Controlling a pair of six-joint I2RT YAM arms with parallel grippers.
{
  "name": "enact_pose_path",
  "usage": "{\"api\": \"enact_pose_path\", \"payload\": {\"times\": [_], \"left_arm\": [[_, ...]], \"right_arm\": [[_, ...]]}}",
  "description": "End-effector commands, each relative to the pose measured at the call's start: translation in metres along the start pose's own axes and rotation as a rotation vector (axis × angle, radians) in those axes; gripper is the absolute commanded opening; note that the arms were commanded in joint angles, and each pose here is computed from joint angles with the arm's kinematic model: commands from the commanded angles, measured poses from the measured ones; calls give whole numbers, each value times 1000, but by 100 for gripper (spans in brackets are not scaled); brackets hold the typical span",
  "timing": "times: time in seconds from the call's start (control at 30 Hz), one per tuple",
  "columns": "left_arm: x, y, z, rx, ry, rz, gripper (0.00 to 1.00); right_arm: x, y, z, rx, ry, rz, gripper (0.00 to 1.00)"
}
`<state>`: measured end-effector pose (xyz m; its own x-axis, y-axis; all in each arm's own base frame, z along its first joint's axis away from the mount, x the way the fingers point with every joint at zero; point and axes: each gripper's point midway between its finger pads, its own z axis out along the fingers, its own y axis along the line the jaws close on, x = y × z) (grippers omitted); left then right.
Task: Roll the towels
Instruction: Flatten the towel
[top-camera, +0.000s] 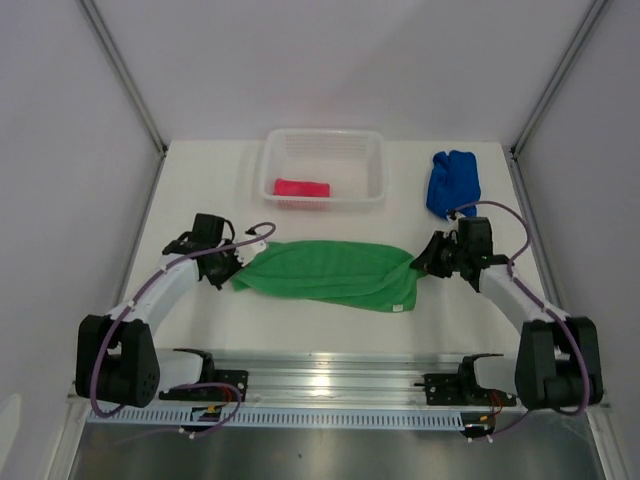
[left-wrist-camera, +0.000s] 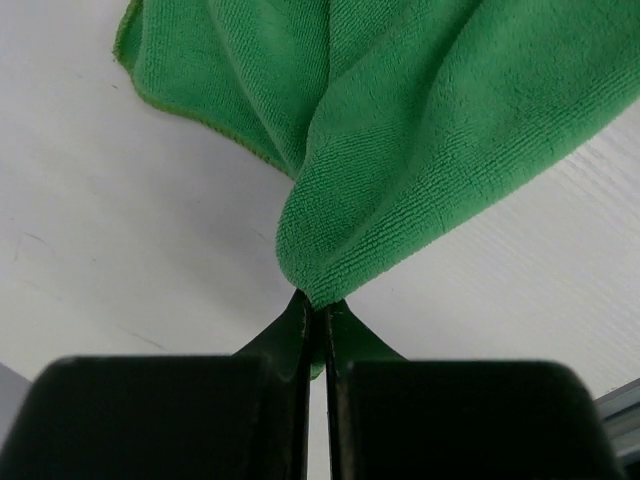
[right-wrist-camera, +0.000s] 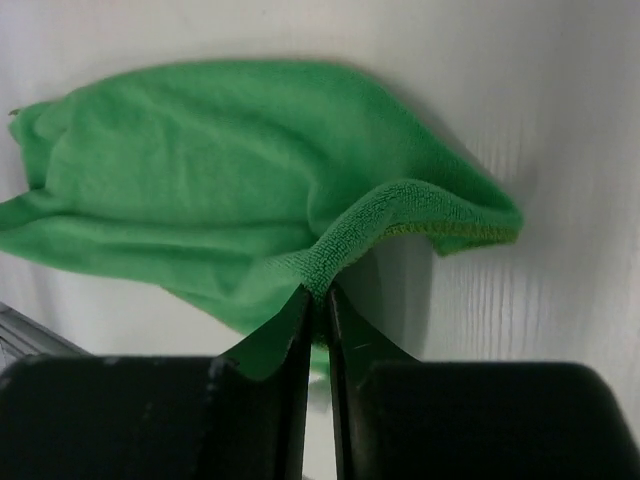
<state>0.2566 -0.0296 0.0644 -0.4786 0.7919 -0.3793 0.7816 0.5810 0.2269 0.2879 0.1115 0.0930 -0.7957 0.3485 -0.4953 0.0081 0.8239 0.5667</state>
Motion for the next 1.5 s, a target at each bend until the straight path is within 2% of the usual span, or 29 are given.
{"api": "enact_pose_path", "payload": {"times": [0.0,0.07,0.1,0.17,0.2,0.27,0.37,0.43,0.47,0.67,0.77,1.07,1.13,1.17,1.27,1.4,1.43,1.47], "left_arm": [[-25,10,4,-21,-86,-34,2],[-28,11,4,-13,-85,-42,2],[-28,10,4,-5,-86,-43,4],[-27,6,5,13,-80,-46,4],[-27,6,5,12,-82,-51,4],[-26,5,4,15,-79,-63,4],[-25,2,2,11,-88,-77,5],[-21,-2,3,15,-85,-81,6],[-22,-2,1,7,-91,-84,6],[-17,-5,-1,10,-72,-89,8],[-16,-4,-2,3,-70,-85,8],[-10,-7,-3,-2,-57,-82,11],[-6,-10,-1,3,-49,-85,12],[-5,-11,-1,7,-46,-87,12],[-5,-13,-2,10,-47,-96,12],[-9,-13,-6,14,-56,-100,11],[-12,-8,-9,-1,-61,-109,9],[-17,-1,-13,-21,-72,-113,8]], "right_arm": [[-35,1,30,2,-73,3,13],[-55,-3,47,24,-63,14,15],[-59,-4,51,33,-47,19,29],[-80,-6,57,76,-58,-20,47],[-70,-16,61,116,-4,-11,49],[-66,-29,56,183,15,-28,55],[-69,-36,32,255,-36,-22,56],[-52,-38,14,296,-35,-12,56],[-33,-47,9,338,-8,13,55],[26,-33,0,320,38,22,50],[36,-34,13,282,22,60,48],[70,-44,43,313,139,55,44],[79,-44,45,304,156,58,34],[80,-40,46,287,158,65,20],[78,-34,41,259,146,83,0],[54,-17,15,212,64,76,0],[33,-7,-1,178,-12,73,0],[30,-7,-12,182,-17,78,0]]}}
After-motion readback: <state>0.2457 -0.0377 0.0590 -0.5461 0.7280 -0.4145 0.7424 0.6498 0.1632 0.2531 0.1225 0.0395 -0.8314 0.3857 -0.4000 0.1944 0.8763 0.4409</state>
